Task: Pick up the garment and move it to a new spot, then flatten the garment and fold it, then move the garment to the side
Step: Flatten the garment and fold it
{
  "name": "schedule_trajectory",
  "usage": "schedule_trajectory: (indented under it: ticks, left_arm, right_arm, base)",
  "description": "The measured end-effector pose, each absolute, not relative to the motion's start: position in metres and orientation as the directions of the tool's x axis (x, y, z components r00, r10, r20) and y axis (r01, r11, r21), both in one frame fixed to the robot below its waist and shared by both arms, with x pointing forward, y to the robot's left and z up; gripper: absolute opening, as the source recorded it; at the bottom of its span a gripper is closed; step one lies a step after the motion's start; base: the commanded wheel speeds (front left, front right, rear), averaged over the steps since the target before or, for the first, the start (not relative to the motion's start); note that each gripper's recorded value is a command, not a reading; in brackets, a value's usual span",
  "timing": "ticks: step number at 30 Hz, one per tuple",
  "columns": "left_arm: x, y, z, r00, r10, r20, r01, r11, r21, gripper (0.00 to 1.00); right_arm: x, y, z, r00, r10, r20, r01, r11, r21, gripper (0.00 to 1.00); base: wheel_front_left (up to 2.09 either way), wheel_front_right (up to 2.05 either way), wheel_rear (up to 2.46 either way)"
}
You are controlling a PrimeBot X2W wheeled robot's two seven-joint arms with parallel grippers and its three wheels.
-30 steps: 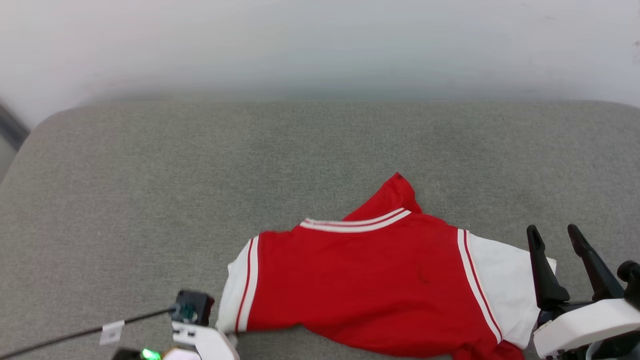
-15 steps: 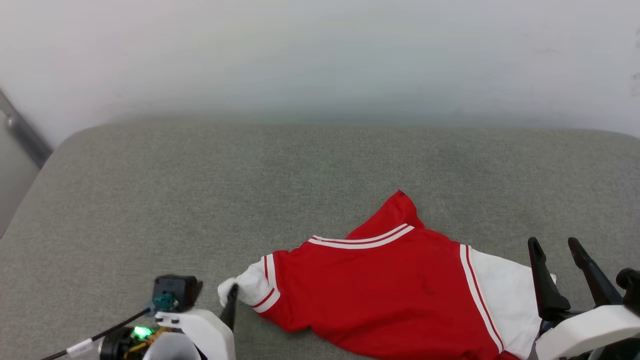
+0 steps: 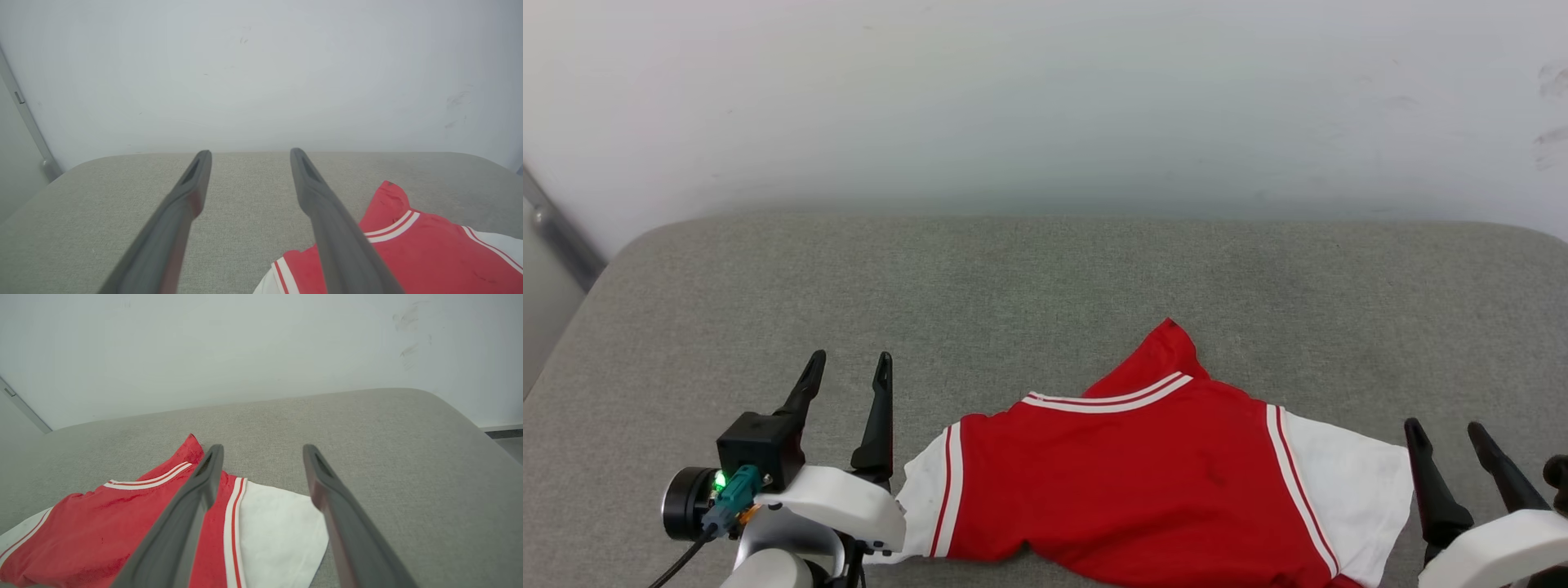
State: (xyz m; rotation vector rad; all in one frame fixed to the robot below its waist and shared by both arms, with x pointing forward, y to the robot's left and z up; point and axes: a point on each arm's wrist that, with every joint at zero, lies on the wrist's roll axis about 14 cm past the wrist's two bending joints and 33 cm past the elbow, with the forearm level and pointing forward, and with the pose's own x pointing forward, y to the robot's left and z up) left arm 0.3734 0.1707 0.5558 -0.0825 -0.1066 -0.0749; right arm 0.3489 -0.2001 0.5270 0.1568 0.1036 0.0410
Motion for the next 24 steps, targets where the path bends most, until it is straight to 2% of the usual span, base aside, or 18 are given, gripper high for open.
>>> schedule_trajectory:
  ticks: [3,7,8,10,12,20,24]
  left_arm:
    - [0.374,0.168,0.554,0.991,-0.077,0.111,0.086,0.993,-0.082,1.0]
    - [0.375,0.162,0.555,0.988,-0.091,0.122,0.102,0.991,-0.089,1.0]
    - [0.375,0.162,0.555,0.988,-0.091,0.122,0.102,0.991,-0.089,1.0]
    - [0.374,0.164,0.55,0.99,-0.087,0.109,0.096,0.991,-0.088,1.0]
    - [0.375,0.163,0.549,0.99,-0.089,0.107,0.099,0.991,-0.091,1.0]
    - [0.396,0.164,0.533,0.994,-0.077,0.073,0.085,0.991,-0.106,1.0]
    - [0.405,0.167,0.52,0.997,-0.066,0.042,0.07,0.991,-0.113,1.0]
  right_arm:
    - [0.346,-0.215,0.503,0.98,0.023,-0.198,0.013,0.984,0.179,1.0]
    - [0.337,-0.244,0.46,0.919,-0.016,-0.394,0.109,0.97,0.216,1.0]
    - [0.337,-0.244,0.46,0.919,-0.016,-0.394,0.109,0.97,0.216,1.0]
    - [0.334,-0.259,0.437,0.855,-0.015,-0.518,0.156,0.96,0.231,1.0]
    - [0.335,-0.263,0.431,0.833,-0.012,-0.553,0.167,0.959,0.231,1.0]
    - [0.364,-0.256,0.403,0.654,0.087,-0.751,0.114,0.971,0.211,1.0]
    - [0.383,-0.235,0.39,0.591,0.152,-0.793,0.06,0.971,0.231,1.0]
  base:
    - [0.0,0.0,0.0]
    - [0.0,0.0,0.0]
    - [0.0,0.0,0.0]
    - [0.0,0.0,0.0]
    - [0.0,0.0,0.0]
    - [0.0,0.0,0.0]
    - [0.0,0.0,0.0]
